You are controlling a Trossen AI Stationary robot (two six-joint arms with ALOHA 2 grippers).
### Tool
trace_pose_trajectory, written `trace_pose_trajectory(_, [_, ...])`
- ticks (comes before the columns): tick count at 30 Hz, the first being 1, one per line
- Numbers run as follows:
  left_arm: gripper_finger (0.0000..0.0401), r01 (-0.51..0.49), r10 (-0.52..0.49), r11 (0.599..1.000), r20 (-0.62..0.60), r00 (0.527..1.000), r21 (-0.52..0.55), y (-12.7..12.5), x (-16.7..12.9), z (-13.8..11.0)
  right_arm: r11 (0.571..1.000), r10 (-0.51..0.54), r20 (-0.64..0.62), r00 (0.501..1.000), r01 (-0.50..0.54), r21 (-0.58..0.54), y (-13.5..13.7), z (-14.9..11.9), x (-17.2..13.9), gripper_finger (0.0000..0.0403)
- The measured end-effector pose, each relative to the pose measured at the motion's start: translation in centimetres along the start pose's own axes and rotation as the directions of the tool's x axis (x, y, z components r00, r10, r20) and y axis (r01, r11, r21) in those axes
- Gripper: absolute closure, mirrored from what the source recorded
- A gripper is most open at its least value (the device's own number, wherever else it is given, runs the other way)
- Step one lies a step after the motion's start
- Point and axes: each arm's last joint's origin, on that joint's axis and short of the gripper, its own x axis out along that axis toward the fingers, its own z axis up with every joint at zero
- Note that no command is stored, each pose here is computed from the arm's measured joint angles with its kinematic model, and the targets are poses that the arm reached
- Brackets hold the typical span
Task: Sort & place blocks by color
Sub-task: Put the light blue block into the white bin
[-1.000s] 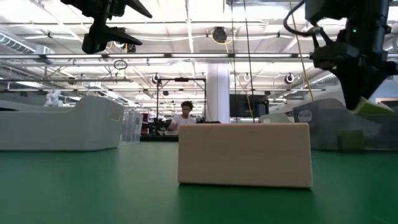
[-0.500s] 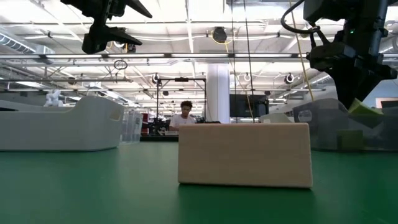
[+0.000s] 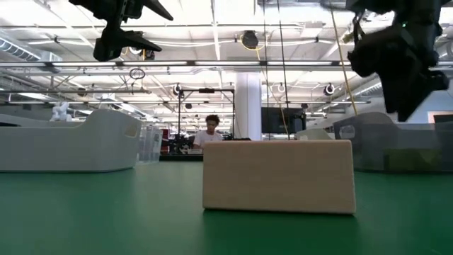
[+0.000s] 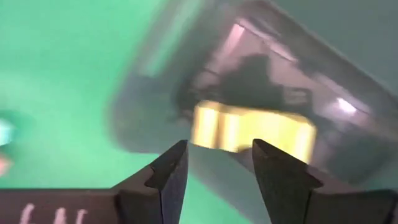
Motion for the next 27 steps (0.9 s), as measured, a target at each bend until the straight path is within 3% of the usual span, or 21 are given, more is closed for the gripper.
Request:
trace_pose_trajectory(5, [0.0146,0.0,0.0,1.0,0.0,1.0,0.0,0.0,0.0,0.0,0.97,0.242,0.078,0.967,-0.239,-0.051,1.1,0.4,-1.6,0.0241])
trace_pose_trajectory(10, [0.0146,0.0,0.0,1.0,0.0,1.0,0.018,0.0,0.0,0.0,0.862,0.504,0.189,0.843,-0.477,-0.172,2.8,1.1,-3.6,0.0244])
trace_pose_trajectory(13, [0.0146,0.001,-0.001,0.999,0.0,1.0,0.034,0.0,0.0,0.0,0.766,0.64,0.242,0.729,-0.582,-0.273,4.1,1.6,-4.6,0.0245])
trace_pose_trajectory(16, [0.0146,0.003,-0.003,0.999,-0.003,1.0,0.037,-0.1,0.0,-0.1,0.642,0.765,0.263,0.588,-0.666,-0.38,5.3,1.5,-5.1,0.0245])
trace_pose_trajectory(22, [0.0146,0.062,-0.061,0.994,-0.014,0.998,0.087,-0.9,-0.2,-0.7,0.365,0.931,0.218,0.293,-0.741,-0.564,6.5,0.4,-4.1,0.0245])
trace_pose_trajectory(27, [0.0146,0.151,-0.153,0.975,-0.004,0.988,0.163,-2.0,-0.6,-1.1,0.277,0.942,0.33,0.068,-0.712,-0.645,5.9,0.4,-2.8,0.0245])
